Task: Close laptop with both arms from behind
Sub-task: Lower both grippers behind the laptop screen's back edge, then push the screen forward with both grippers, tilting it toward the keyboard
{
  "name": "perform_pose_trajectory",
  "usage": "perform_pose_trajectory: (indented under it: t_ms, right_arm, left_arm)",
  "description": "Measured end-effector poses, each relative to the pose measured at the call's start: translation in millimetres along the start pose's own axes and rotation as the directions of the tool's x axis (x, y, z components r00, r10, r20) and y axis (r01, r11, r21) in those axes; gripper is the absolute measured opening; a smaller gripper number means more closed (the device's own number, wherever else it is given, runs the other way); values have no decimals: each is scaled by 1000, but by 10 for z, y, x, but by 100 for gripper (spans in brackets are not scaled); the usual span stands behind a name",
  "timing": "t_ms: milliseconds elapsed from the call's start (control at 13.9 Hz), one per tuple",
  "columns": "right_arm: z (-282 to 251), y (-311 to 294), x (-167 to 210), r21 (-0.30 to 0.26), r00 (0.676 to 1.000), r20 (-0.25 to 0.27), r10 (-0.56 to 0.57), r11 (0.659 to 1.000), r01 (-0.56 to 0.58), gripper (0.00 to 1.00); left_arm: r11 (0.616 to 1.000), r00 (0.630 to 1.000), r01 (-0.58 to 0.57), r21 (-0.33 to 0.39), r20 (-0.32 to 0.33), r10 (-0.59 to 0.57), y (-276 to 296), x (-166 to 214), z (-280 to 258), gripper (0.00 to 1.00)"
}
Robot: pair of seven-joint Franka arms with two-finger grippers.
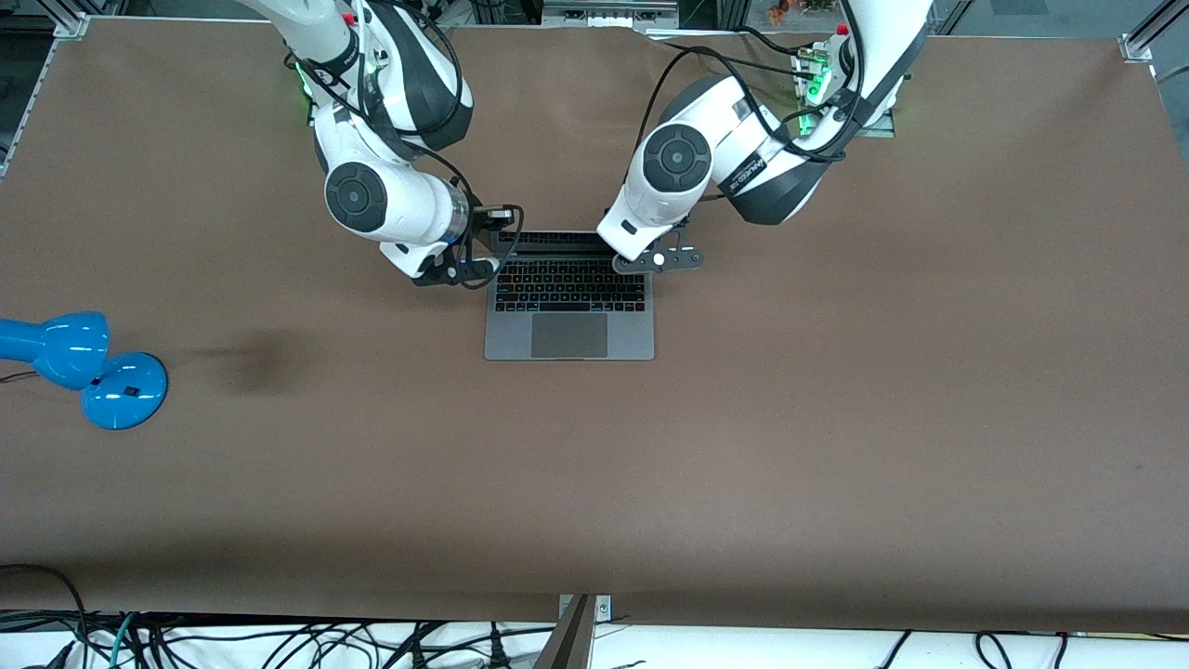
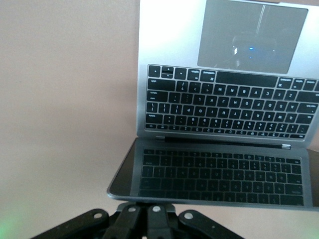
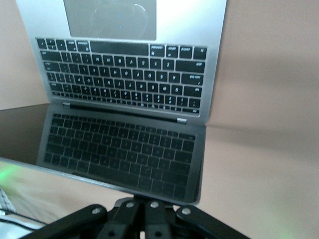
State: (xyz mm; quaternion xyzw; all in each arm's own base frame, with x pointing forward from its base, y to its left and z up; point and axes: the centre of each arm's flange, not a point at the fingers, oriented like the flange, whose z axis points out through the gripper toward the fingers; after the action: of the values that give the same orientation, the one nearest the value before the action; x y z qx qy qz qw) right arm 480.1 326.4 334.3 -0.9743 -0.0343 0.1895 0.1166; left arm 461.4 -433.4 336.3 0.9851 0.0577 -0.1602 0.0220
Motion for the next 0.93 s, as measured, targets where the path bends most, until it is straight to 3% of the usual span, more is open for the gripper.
perform_pose_trajectory:
  t_ms: [933]
  right_arm:
    - [16, 183, 267, 2, 999, -31, -14, 1000, 14, 1]
  left_arm:
    - [1000, 1000, 8, -10, 6, -8, -37, 429, 143, 1]
